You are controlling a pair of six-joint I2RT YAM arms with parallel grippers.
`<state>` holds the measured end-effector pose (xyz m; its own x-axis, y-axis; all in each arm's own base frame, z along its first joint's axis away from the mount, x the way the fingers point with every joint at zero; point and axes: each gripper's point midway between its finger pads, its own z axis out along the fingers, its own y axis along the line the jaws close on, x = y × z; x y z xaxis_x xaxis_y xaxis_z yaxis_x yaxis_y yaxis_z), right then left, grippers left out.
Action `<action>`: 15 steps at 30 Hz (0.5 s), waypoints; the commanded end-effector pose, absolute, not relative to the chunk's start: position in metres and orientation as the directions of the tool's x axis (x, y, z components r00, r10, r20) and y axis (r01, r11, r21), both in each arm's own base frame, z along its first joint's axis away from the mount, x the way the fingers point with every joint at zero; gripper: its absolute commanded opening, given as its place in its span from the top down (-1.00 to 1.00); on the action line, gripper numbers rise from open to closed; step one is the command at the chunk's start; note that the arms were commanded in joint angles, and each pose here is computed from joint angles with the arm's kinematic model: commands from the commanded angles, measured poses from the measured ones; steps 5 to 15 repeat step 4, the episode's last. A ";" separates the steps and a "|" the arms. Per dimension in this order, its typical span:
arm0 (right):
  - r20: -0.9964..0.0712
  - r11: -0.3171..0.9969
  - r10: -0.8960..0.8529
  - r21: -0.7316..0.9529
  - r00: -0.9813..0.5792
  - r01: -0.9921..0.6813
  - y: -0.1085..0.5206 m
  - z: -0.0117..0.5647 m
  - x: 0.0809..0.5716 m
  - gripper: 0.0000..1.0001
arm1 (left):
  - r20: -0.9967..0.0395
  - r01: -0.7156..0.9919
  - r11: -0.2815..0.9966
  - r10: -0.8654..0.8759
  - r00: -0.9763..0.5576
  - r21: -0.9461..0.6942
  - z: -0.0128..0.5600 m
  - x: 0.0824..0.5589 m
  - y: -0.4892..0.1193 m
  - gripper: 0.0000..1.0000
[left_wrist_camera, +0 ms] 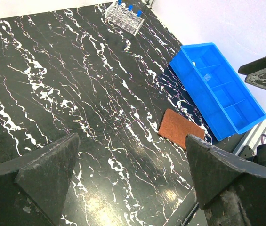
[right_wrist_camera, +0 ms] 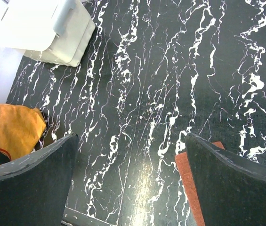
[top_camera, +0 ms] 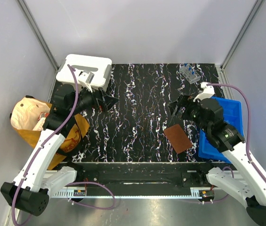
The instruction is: Organize the chemistry lab equipment
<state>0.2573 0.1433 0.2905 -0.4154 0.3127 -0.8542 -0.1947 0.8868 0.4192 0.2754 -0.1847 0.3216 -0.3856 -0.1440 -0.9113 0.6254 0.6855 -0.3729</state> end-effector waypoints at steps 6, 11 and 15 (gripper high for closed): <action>-0.874 0.875 0.348 0.433 -0.340 -0.215 0.141 0.324 0.261 -0.99 | -0.936 0.668 0.665 -0.156 -0.315 -0.335 0.339 0.271 -0.187 -0.98; -0.874 0.875 0.348 0.433 -0.340 -0.215 0.141 0.324 0.261 -0.99 | -0.936 0.668 0.665 -0.156 -0.315 -0.335 0.339 0.271 -0.187 -0.98; -0.874 0.875 0.348 0.433 -0.340 -0.215 0.141 0.324 0.261 -0.99 | -0.936 0.668 0.665 -0.156 -0.315 -0.335 0.339 0.271 -0.187 -0.98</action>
